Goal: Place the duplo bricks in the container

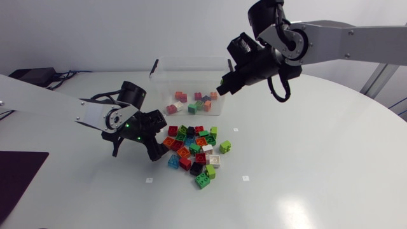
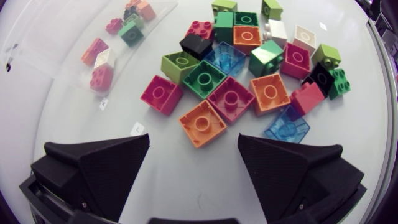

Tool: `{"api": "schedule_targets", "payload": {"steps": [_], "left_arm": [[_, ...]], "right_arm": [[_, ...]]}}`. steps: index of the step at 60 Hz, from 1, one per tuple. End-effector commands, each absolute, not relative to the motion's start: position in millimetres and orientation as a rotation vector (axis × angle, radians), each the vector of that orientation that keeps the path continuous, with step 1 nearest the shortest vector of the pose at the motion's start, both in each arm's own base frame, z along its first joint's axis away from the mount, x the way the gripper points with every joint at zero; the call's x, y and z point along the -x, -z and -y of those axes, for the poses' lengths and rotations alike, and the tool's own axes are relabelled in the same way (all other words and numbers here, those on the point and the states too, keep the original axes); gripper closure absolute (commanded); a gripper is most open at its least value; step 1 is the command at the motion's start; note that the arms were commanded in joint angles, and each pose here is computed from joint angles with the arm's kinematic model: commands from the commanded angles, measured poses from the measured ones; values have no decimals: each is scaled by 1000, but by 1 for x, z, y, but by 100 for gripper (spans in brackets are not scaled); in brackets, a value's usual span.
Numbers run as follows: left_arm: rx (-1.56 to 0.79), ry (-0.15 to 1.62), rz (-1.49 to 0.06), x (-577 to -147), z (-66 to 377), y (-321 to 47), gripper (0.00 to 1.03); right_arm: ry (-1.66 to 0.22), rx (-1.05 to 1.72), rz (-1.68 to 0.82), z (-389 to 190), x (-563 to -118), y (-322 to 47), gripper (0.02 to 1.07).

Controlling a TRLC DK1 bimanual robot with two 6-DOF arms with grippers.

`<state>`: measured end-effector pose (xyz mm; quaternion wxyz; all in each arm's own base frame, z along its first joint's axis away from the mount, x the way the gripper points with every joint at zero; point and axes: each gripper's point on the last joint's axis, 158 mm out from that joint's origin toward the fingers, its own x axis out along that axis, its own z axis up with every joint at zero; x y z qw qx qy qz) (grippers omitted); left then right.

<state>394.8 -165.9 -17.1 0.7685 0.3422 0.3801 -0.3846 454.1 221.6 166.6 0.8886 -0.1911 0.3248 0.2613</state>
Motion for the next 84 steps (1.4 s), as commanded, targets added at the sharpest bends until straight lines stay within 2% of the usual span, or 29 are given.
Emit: {"api": "schedule_targets", "payload": {"steps": [1, 20, 45, 66, 72, 84], "left_arm": [[-720, 792, -827, -409, 163, 19, 5], [-690, 762, -839, -416, 170, 22, 5], [-652, 745, -836, -422, 177, 25, 5], [-623, 661, -883, -429, 172, 33, 7], [-634, 664, -893, -425, 174, 35, 13], [-633, 664, -906, -418, 168, 36, 56]], "right_arm": [[-541, 379, -686, -228, -459, -167, 82], [-540, 353, -663, -238, -470, -182, 82], [-543, 339, -661, -248, -479, -180, 82], [-539, 337, -661, -251, -488, -176, 82], [-534, 331, -658, -251, -494, -175, 82], [-523, 323, -657, -252, -508, -168, 82]]}}
